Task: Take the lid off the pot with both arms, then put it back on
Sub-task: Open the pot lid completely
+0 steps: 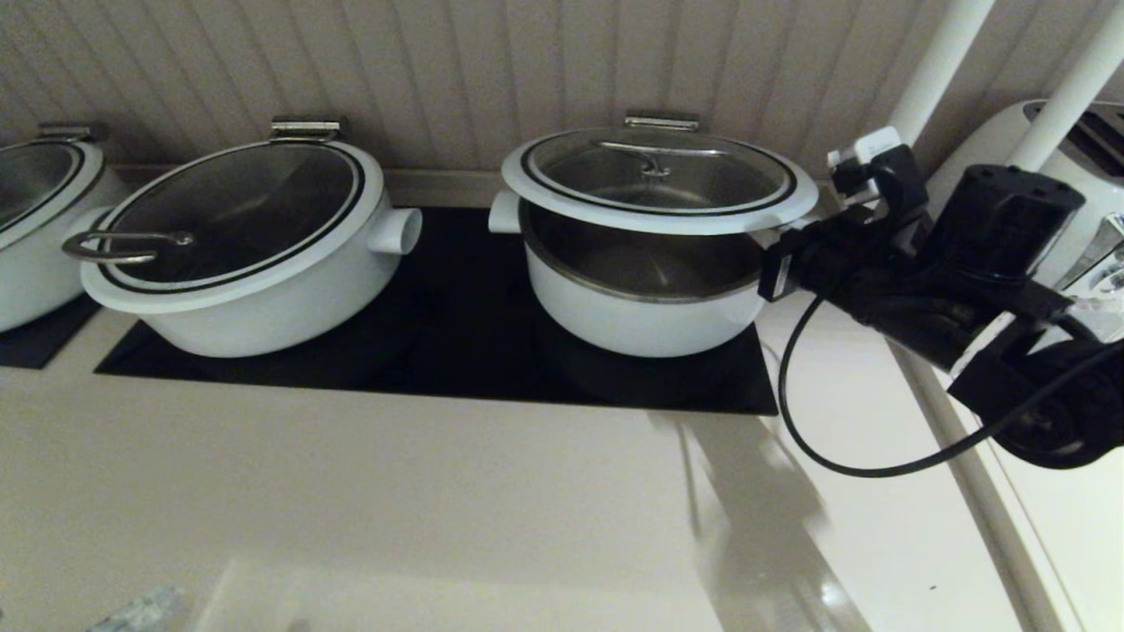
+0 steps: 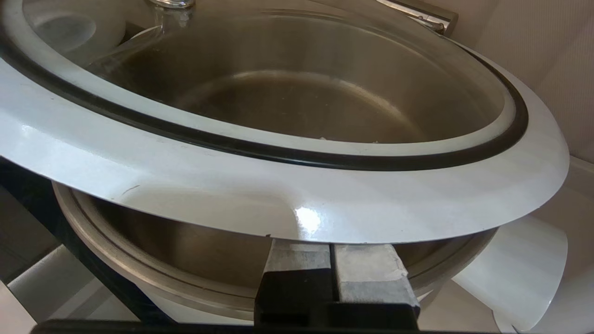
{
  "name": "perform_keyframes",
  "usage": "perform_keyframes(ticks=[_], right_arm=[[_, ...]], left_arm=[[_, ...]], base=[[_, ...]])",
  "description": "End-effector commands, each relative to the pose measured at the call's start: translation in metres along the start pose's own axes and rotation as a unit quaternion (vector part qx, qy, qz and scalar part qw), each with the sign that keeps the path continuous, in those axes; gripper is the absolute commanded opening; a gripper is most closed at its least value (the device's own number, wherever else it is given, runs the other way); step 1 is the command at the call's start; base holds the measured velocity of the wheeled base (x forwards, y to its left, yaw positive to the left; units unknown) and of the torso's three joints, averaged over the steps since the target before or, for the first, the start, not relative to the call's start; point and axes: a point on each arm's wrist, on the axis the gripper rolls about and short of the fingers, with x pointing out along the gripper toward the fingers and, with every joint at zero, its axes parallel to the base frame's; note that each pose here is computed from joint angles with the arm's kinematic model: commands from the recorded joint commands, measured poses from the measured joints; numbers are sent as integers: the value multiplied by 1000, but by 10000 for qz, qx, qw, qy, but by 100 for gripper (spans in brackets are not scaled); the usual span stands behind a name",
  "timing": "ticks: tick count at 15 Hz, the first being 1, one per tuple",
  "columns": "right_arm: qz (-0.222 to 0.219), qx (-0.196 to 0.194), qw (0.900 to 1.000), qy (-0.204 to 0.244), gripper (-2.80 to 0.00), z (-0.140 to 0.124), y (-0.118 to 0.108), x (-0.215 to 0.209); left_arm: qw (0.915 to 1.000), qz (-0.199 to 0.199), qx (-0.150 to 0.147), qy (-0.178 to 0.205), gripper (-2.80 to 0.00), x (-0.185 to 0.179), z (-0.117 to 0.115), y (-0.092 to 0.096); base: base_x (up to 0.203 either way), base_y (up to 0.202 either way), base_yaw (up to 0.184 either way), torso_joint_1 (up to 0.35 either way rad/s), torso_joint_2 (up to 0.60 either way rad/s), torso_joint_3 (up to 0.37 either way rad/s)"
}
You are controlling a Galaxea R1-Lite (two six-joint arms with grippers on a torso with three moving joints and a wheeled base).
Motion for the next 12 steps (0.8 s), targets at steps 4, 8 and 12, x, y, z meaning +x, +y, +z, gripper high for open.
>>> perform_keyframes(ticks=[4,8,12], right_arm=[[-15,-12,10000,-40,-280,1,0,0],[-13,4,10000,-32,-280,1,0,-1],[-13,-4,10000,-32,-280,1,0,0]], left_arm=[[9989,-427,-45,194,-280,-28,-36,-3],[9985,-509,-58,188,-280,-28,-36,-3],[9985,-476,-202,190,-280,-28,-36,-3]], base=[[0,0,0,0,0,0],[0,0,0,0,0,0],[0,0,0,0,0,0]])
